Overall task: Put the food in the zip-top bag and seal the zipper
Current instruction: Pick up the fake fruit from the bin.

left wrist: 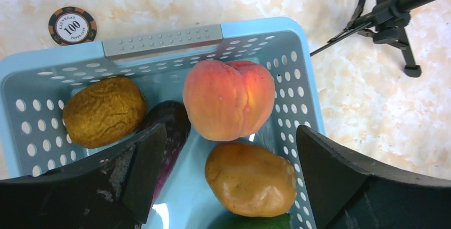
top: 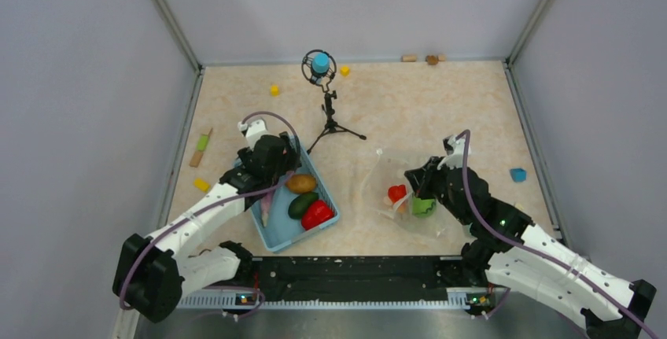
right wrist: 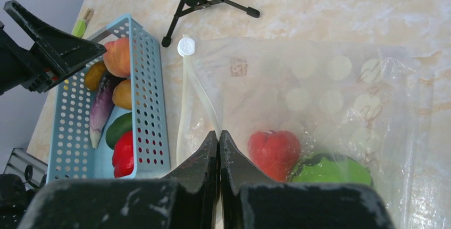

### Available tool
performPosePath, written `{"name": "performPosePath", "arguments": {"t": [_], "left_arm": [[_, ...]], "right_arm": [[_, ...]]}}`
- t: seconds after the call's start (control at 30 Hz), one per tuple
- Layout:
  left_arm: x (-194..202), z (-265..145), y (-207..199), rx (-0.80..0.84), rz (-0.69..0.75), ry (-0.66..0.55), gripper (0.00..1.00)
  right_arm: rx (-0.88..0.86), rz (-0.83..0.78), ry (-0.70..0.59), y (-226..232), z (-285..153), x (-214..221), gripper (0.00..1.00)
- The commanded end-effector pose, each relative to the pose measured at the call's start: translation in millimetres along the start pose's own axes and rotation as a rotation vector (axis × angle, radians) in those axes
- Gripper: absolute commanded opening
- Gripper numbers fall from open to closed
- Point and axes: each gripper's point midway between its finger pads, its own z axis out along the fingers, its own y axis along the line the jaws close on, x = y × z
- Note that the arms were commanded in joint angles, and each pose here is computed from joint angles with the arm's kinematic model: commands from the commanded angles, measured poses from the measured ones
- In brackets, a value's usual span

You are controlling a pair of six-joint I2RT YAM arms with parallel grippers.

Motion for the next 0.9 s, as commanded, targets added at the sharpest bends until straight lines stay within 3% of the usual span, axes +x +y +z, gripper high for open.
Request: {"name": "performPosePath", "arguments": {"t": [0.0,0.6,0.87], "left_arm": [[-16,7,-10,0.037,0.032,-0.016,0.97],[-1,48,-7,0.013,0.110,0.082,0.95],[3,50,-9,0.023,0.118,0.099,0.68]], "right_arm": [[-0.026,0.011,-0.059,9,-3,-20,0.00],[-0.015,0.003,-0.047,8,0,-17,0.00],[-0.011,0.001,-0.045,7,1,-16,0.00]]}}
